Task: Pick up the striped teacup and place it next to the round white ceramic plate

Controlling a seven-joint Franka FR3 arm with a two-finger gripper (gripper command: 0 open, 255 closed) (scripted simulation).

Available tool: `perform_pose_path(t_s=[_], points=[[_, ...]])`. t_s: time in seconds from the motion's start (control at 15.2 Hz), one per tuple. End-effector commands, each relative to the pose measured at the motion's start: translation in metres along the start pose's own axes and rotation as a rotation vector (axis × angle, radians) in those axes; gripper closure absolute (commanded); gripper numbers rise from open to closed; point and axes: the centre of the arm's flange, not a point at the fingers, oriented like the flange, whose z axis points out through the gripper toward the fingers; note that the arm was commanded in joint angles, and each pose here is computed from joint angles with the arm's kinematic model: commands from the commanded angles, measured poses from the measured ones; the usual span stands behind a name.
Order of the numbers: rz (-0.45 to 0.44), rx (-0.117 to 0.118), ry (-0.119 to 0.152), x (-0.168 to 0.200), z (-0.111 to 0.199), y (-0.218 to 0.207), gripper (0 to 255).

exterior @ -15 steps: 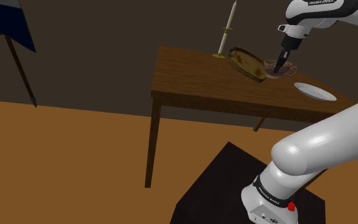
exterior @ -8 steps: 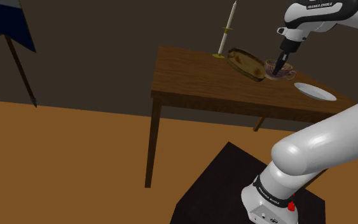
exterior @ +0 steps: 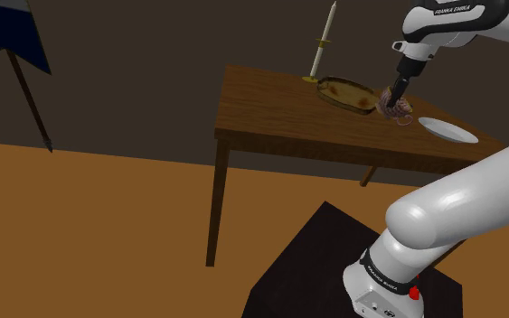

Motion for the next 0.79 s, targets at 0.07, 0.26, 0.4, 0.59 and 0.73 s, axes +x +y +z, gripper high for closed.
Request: perform_pose_path(t_s=[0.07, 0.26, 0.4, 0.59, 0.73], points=[[0.0, 0.001, 0.0, 0.001, -0.013, 0.0, 0], [0.0, 0.001, 0.0, 0.001, -0.05, 0.0, 0], [0.0, 0.001, 0.0, 0.001, -0.05, 0.0, 0], [0.0, 0.001, 0.0, 0.001, -0.05, 0.0, 0], [0.0, 0.001, 0.0, 0.001, -0.05, 0.0, 0]])
